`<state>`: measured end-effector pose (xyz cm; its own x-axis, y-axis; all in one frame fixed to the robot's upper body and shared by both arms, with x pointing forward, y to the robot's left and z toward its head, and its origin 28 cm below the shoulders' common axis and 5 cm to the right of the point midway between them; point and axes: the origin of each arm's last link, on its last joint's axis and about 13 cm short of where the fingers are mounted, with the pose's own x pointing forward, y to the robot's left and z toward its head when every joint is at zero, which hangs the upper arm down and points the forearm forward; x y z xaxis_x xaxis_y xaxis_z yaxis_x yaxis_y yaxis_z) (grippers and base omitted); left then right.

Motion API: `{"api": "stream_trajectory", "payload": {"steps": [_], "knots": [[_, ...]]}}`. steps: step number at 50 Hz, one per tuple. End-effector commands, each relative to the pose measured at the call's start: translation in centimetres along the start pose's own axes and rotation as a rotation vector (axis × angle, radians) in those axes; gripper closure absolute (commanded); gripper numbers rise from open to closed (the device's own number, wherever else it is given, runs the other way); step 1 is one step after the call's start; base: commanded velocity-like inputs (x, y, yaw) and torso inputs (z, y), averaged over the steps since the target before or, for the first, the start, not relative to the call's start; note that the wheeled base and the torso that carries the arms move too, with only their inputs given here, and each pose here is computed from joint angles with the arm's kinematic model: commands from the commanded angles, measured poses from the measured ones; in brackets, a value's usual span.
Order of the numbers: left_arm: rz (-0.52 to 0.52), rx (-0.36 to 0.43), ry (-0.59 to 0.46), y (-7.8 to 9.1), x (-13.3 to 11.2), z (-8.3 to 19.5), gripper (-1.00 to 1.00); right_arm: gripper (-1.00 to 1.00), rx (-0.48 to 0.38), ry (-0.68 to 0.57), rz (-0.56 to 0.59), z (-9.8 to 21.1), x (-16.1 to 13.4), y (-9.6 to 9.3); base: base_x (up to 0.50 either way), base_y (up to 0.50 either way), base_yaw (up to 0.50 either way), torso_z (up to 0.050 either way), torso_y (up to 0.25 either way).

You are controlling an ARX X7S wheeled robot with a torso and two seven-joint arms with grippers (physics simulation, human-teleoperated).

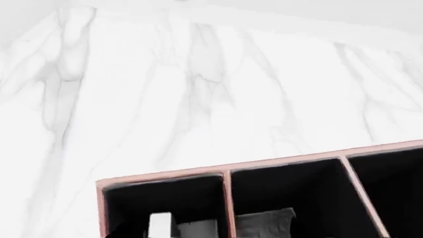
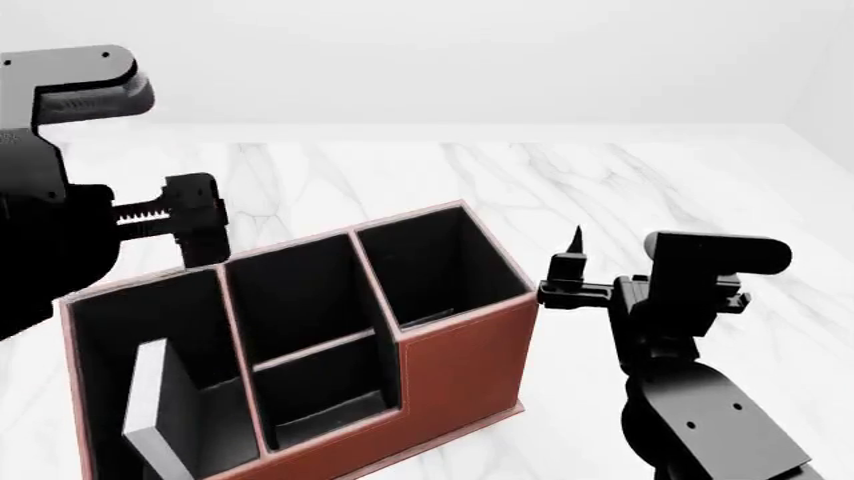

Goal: Pick up the book and place it in the left compartment of the caddy.

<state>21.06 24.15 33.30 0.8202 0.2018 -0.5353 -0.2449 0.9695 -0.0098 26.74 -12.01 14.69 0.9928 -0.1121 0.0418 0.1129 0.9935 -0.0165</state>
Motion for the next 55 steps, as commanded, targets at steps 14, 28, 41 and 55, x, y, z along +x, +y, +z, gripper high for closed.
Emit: {"api": "stream_trajectory", "payload": {"steps": [14, 28, 41, 55], "knots": [[-0.113, -0.031, -1.07, -2.0, 6.5, -11.2, -1.0, -1.0, 0.079, -0.502, 0.049, 4.4, -2.6, 2.2, 0.0, 0.0, 0.0, 0.0, 0.0], [-0.026, 0.122, -1.264, -3.2, 5.9, -6.3, -1.0, -1.0, 0.183, -0.747, 0.053, 10.9, -2.2, 3.2, 0.0, 0.0, 0.0, 0.0, 0.0], [-0.022, 0.164, -1.331, -4.0, 5.7, -3.7, -1.0, -1.0, 0.172, -0.823, 0.067, 12.2, -2.1, 3.9, 0.0, 0.0, 0.0, 0.0, 0.0], [-0.012, 0.167, -1.331, -4.2, 6.1, -3.3, -1.0, -1.0, 0.156, -0.872, 0.081, 12.7, -2.5, 4.0, 0.0, 0.0, 0.0, 0.0, 0.0]]}}
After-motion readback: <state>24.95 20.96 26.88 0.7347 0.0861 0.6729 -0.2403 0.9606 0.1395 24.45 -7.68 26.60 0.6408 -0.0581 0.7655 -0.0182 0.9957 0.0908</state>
